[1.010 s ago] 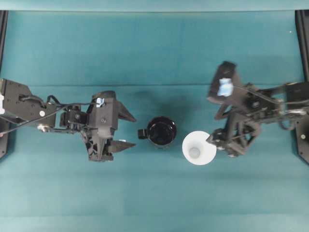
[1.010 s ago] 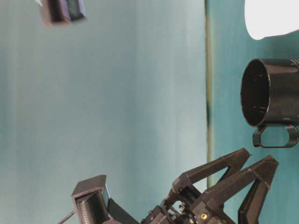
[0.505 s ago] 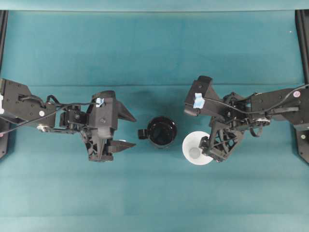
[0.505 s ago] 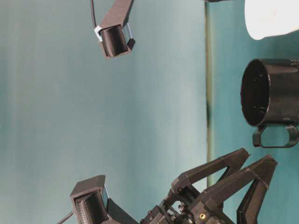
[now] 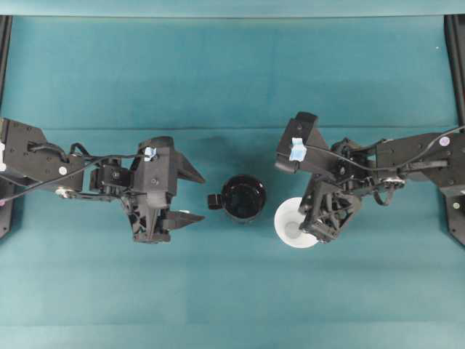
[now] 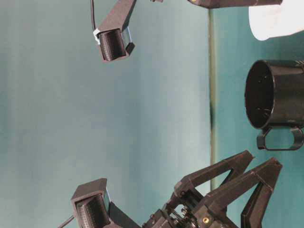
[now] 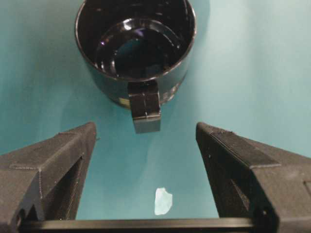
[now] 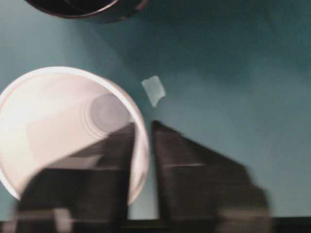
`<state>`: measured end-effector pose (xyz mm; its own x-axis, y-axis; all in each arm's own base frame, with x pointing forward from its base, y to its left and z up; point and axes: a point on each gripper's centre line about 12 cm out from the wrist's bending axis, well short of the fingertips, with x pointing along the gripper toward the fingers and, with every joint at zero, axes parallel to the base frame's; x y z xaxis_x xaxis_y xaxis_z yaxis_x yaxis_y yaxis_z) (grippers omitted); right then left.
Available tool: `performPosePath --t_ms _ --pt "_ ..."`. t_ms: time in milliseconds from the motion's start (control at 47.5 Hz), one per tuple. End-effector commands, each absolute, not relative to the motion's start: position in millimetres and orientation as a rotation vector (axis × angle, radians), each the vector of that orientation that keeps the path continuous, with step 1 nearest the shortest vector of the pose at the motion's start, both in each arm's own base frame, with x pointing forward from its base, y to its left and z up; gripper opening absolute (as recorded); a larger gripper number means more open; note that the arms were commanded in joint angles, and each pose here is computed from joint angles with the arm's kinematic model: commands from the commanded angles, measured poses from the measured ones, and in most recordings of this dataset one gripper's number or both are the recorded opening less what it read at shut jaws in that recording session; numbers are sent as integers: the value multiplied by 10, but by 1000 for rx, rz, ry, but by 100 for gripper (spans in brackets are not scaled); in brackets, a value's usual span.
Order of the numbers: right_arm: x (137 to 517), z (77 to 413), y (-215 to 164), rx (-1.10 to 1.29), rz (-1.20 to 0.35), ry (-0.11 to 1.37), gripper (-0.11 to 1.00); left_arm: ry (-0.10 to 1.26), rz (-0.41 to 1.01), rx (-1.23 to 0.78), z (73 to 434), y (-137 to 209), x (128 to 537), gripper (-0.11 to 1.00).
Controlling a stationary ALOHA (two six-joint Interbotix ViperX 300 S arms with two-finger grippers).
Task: Put the paper cup into the moved cup holder.
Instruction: 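Lift the white paper cup and carry it over the black holder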
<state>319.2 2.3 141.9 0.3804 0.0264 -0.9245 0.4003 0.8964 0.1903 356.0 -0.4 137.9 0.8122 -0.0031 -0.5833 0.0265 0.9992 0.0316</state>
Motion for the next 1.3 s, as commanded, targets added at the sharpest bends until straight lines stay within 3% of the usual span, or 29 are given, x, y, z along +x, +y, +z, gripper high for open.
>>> performPosePath --t_ms 0,105,463,778,1031,1283 --pt "3238 1498 60 447 -242 1140 12 593 -18 38 1462 -15 3588 82" --pt "3228 1543 74 472 -241 1136 2 594 -10 13 1462 -15 3588 82" --pt "3157 2112 63 491 -221 1095 2 598 -5 -7 1453 -15 3569 82" --pt "3353 2760 -72 484 -224 1000 2 597 -4 -8 1461 -15 3551 82" --pt "3685 2841 -145 429 -241 989 2 597 -4 -9 1461 -15 3551 82" --pt "3908 2629 -260 415 -279 1036 2 595 -4 -9 1463 -15 3547 82"
